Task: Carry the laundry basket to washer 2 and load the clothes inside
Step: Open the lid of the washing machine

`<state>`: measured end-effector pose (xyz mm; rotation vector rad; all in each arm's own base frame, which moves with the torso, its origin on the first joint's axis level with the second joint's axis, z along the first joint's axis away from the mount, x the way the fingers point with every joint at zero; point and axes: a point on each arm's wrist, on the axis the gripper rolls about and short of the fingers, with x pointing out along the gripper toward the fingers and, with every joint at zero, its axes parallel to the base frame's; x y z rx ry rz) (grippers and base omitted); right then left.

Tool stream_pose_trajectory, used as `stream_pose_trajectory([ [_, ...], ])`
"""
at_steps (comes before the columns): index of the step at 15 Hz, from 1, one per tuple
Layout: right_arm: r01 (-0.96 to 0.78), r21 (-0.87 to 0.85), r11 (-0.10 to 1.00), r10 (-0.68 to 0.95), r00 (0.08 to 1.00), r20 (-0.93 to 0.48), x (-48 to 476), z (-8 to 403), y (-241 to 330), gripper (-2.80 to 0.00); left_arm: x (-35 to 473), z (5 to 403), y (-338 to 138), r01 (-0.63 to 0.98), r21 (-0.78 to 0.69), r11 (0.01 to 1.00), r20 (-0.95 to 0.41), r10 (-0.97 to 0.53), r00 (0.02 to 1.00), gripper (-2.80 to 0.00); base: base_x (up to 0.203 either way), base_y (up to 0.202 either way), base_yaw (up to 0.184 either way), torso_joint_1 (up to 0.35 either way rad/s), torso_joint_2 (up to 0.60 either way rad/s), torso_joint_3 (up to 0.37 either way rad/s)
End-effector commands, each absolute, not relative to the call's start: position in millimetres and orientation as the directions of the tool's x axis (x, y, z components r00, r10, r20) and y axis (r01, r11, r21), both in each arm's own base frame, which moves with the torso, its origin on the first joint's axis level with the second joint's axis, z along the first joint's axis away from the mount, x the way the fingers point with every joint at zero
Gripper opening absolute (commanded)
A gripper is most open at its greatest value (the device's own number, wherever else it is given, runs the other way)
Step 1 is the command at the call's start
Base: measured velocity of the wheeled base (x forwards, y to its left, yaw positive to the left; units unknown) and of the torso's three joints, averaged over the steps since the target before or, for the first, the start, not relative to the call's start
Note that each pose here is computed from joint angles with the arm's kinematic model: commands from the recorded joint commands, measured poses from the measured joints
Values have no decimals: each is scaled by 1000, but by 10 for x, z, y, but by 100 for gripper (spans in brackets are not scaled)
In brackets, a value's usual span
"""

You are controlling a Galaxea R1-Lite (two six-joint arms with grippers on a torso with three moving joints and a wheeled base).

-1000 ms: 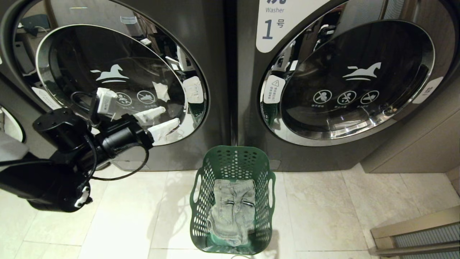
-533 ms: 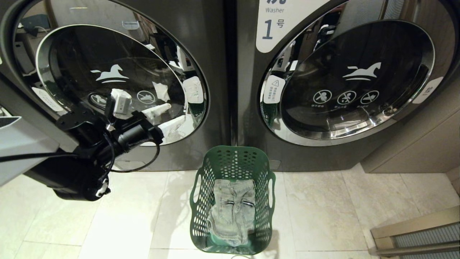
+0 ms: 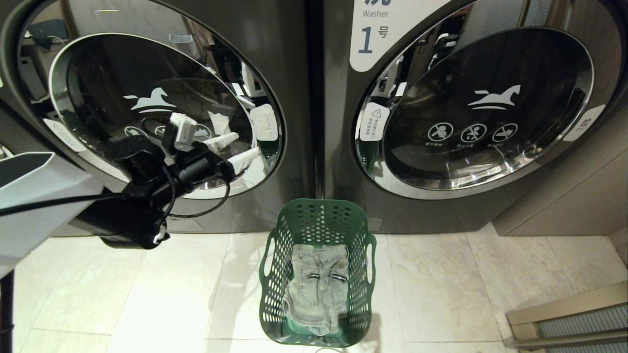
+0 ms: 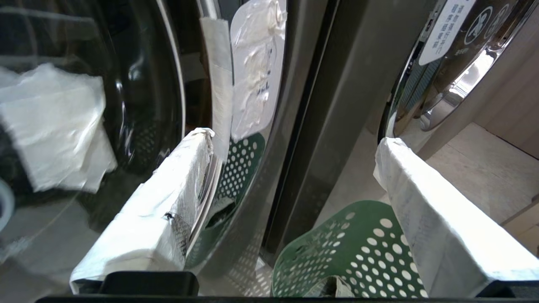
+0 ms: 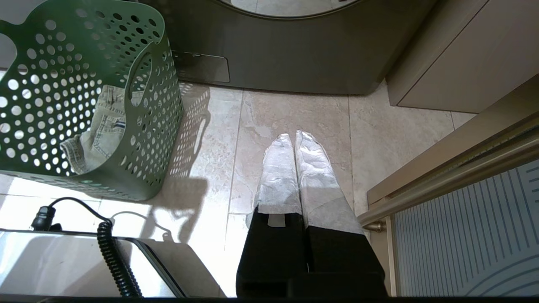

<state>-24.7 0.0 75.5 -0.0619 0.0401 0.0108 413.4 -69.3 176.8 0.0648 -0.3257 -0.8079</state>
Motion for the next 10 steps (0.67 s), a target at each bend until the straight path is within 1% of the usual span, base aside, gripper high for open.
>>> stream_pose_trajectory([
  [1, -13, -63, 998, 11, 999, -43, -247, 756, 0, -280, 4235, 1801, -758, 705, 193, 683, 276, -727, 629, 0, 0, 0, 0, 0, 0, 0],
  [10, -13, -62, 998, 10, 999, -42, -247, 757, 0, -280, 4485, 1808, -870, 686, 189, 702, 277, -709, 648, 0, 0, 0, 0, 0, 0, 0],
])
